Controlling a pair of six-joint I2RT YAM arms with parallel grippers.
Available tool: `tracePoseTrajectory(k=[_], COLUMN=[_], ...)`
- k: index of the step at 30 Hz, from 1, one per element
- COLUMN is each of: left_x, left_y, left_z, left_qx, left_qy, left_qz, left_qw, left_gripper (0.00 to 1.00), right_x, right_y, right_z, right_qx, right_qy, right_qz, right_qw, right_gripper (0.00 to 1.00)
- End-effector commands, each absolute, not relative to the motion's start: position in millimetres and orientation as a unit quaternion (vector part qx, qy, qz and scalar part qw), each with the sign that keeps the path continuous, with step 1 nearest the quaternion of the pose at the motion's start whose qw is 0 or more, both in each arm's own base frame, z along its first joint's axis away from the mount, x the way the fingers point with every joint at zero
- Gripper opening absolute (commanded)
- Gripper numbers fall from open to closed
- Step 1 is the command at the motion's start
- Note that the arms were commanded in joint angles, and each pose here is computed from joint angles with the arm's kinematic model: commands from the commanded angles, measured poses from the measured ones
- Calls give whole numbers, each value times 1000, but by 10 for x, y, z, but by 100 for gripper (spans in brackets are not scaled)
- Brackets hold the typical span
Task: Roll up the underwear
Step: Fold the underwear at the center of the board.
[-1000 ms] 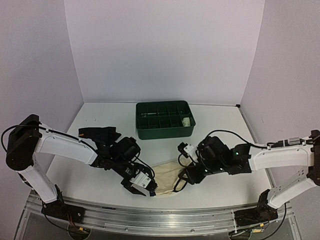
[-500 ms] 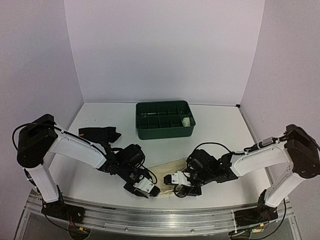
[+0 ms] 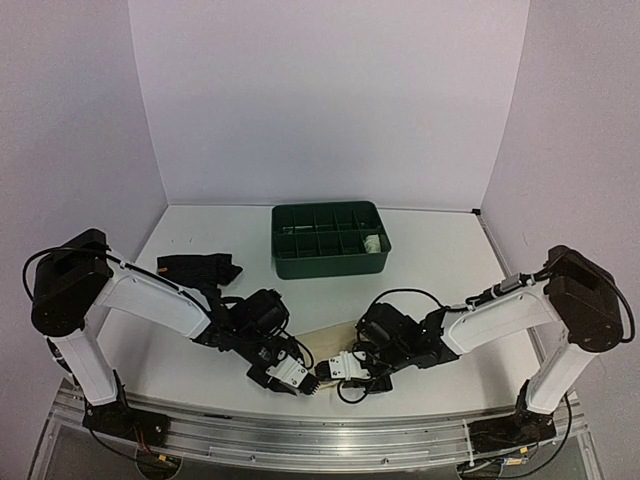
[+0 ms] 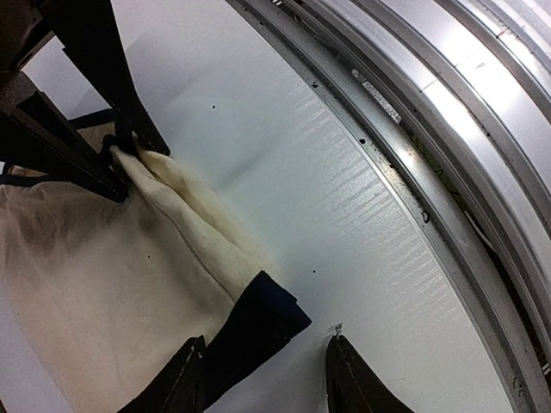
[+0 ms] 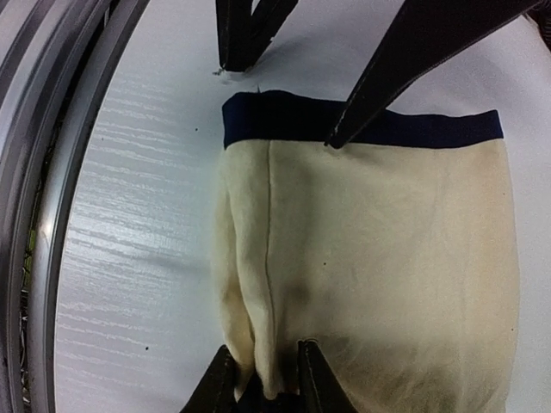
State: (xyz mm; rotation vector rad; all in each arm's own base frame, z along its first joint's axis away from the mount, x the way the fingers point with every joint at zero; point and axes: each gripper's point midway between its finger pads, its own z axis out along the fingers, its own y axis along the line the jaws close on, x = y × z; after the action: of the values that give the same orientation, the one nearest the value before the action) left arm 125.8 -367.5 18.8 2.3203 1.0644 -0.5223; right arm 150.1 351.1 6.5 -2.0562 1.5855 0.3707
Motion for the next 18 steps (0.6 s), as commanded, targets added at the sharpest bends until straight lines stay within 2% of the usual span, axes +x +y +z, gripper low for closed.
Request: tracePoseTrajectory(k=[1,3,8,14,18], left_x=[1234,1228,1259,1150,1102], left_y=[-3556,-3562,-3563,-3500,-3525], left_z=[201,259,470,636,714], left_qx=[862,859,835,820,809], left_qy=[399,403,428,424,426], left_qz=[-182,-187,-210,-247,-268], left_qw=[254,255,275,295,302], left_gripper=[48,50,58,64,69], right_x=[1522,1495,1410,1264,1297], right_y=[3467,3506,3715,3916,4074], right_z=[-92,-50,259,373,413], right_qx=[-749,-730,-626,-466,-409], right_qy=[608,632,716,800,805], right_qz=[121,140,232,362,420], right_qw=[231,220,204,109,90], right_gripper=[9,0,0,0,0])
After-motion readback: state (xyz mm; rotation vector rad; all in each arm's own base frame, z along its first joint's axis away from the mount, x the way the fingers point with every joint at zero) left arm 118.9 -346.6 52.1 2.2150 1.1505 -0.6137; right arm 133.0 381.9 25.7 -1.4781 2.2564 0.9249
